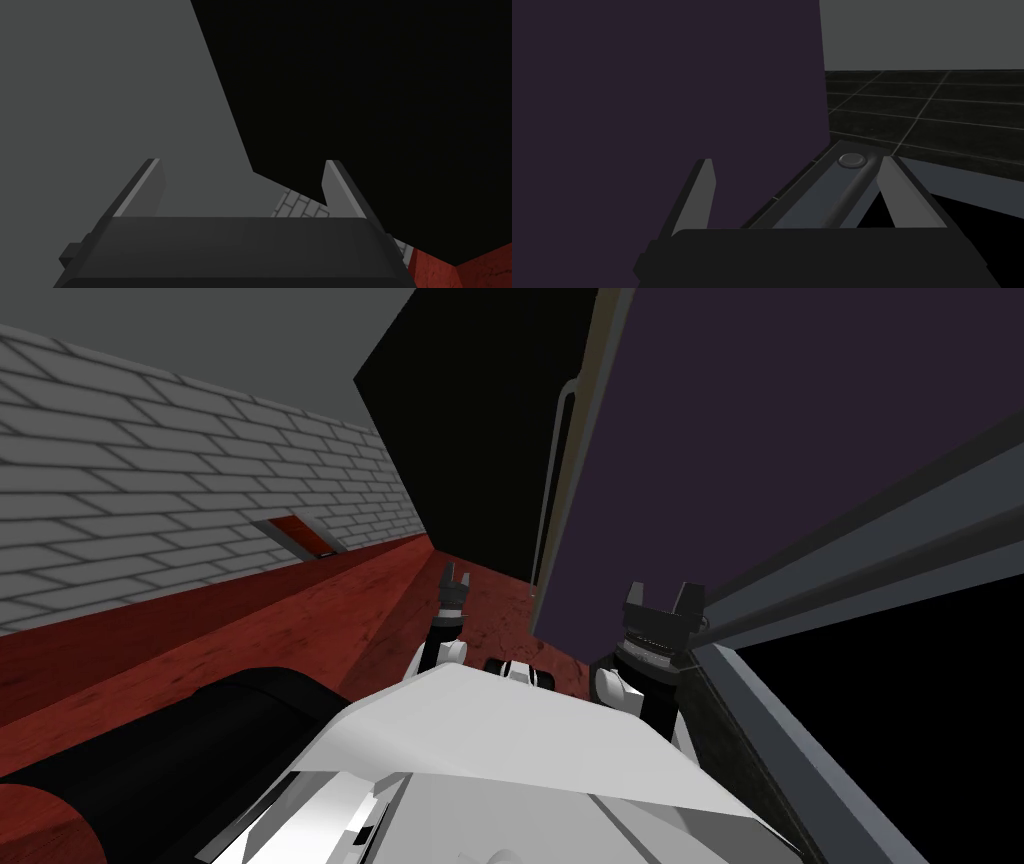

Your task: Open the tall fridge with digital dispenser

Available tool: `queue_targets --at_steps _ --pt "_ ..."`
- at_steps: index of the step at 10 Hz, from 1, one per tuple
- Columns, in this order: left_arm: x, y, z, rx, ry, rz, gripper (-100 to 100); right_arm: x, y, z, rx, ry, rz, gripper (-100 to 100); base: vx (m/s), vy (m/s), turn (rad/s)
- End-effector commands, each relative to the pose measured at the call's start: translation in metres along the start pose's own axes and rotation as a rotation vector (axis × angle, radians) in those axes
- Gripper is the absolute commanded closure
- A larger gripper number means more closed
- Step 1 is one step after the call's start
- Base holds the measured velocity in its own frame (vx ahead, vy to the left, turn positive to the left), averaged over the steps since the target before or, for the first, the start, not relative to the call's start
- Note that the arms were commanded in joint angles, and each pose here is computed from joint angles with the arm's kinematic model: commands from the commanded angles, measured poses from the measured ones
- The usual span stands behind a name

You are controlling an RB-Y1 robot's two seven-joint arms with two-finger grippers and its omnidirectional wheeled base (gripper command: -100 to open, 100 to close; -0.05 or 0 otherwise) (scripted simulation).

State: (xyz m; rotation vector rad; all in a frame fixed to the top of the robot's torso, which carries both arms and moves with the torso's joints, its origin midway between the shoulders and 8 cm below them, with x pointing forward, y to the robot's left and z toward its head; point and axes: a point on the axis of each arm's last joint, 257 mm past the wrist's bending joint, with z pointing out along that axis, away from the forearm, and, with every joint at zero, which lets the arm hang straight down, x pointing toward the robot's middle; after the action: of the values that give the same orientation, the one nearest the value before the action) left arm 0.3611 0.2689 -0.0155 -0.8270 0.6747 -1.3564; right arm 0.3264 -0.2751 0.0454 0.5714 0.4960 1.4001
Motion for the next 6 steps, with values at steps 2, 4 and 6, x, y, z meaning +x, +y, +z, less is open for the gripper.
queue_targets --at_steps 2,4,6 --pt "0.0000 0.0002 -0.0001 -0.001 0.000 0.000 0 0.0034 -0.0013 -0.0022 0.017 0.080 -0.076 -100 0.028 0.027 0.001" --pt "0.0000 0.0003 -0.0001 -0.001 0.000 0.000 0 0.0026 -0.0029 -0.0055 0.038 0.149 -0.174 -100 0.056 0.071 0.002" --pt "0.0000 0.0003 -0.0001 -0.001 0.000 0.000 0 -0.0034 -0.0056 -0.0103 0.065 0.207 -0.301 -100 0.090 0.102 0.004"
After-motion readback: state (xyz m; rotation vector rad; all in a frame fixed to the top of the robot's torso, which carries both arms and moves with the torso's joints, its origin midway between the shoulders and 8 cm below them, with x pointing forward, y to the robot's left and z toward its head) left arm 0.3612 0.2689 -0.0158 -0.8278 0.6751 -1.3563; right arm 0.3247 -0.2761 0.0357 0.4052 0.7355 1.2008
